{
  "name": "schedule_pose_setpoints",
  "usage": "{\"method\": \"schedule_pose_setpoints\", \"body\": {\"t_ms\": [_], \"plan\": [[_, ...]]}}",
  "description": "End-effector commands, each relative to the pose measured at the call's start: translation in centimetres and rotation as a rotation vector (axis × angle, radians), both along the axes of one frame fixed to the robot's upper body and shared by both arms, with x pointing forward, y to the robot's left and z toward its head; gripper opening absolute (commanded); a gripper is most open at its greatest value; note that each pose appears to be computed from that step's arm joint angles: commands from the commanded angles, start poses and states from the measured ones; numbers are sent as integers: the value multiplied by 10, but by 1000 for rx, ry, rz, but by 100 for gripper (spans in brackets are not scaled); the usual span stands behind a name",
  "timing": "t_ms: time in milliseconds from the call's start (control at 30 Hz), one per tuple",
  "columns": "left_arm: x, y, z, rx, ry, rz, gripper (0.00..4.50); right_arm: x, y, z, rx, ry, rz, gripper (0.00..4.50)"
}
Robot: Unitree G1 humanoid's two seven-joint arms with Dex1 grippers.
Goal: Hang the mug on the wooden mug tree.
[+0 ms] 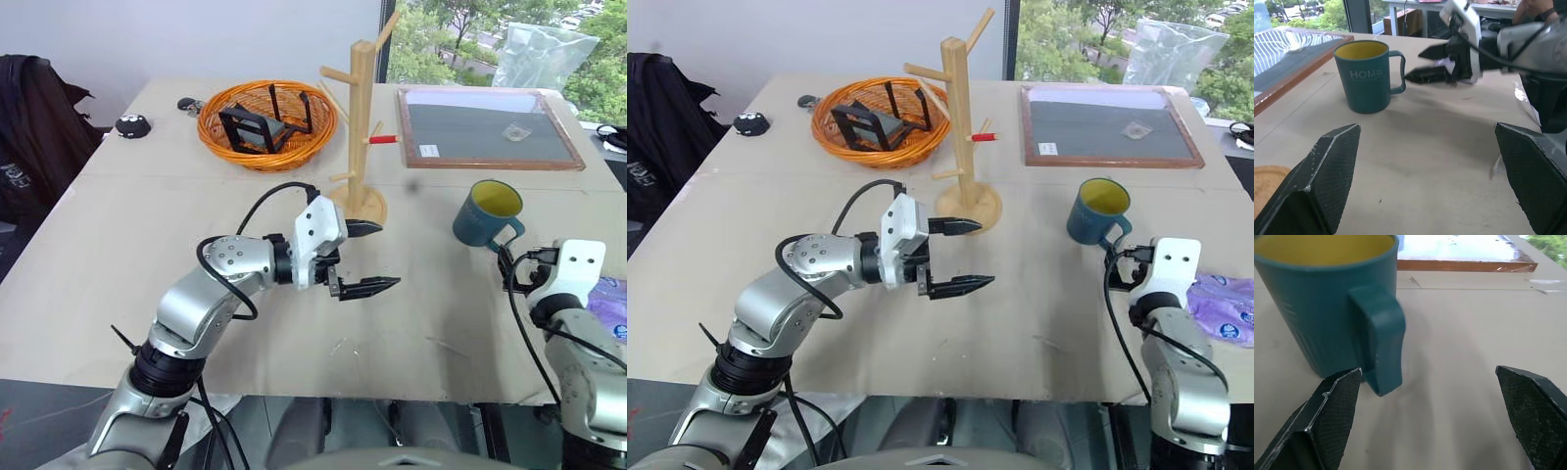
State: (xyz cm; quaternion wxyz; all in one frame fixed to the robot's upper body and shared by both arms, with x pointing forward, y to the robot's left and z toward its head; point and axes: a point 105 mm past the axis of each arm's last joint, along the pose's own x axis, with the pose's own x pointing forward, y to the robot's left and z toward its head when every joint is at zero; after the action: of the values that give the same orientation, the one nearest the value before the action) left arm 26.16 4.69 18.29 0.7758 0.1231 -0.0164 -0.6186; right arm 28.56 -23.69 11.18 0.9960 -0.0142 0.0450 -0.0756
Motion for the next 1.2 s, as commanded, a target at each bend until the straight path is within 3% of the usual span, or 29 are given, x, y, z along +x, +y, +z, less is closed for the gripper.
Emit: {"method": "schedule_pose_setpoints", "body": {"t_ms": [33,467,567,633,800,1000,1167,1200], "plan": [[-4,-5,12,-13,-55,-8,450,8,4,12,-21,-63,-41,444],[4,-9,9,-35,-76,78,450,30,-8,1,-14,-69,-148,444],[4,-9,9,-36,-76,80,450,35,-9,0,-18,-83,-153,362],[4,-8,8,-37,-76,82,450,40,-8,-1,-17,-89,-138,248],[5,-6,8,-35,-81,91,450,48,-11,-7,-14,-95,-132,24],[8,1,10,-47,-95,130,450,53,-11,6,-10,-139,-45,8],[17,12,24,-174,-112,230,450,55,13,54,-51,-236,299,8],[15,17,29,-234,-101,242,450,54,27,73,-94,-240,451,8]]}}
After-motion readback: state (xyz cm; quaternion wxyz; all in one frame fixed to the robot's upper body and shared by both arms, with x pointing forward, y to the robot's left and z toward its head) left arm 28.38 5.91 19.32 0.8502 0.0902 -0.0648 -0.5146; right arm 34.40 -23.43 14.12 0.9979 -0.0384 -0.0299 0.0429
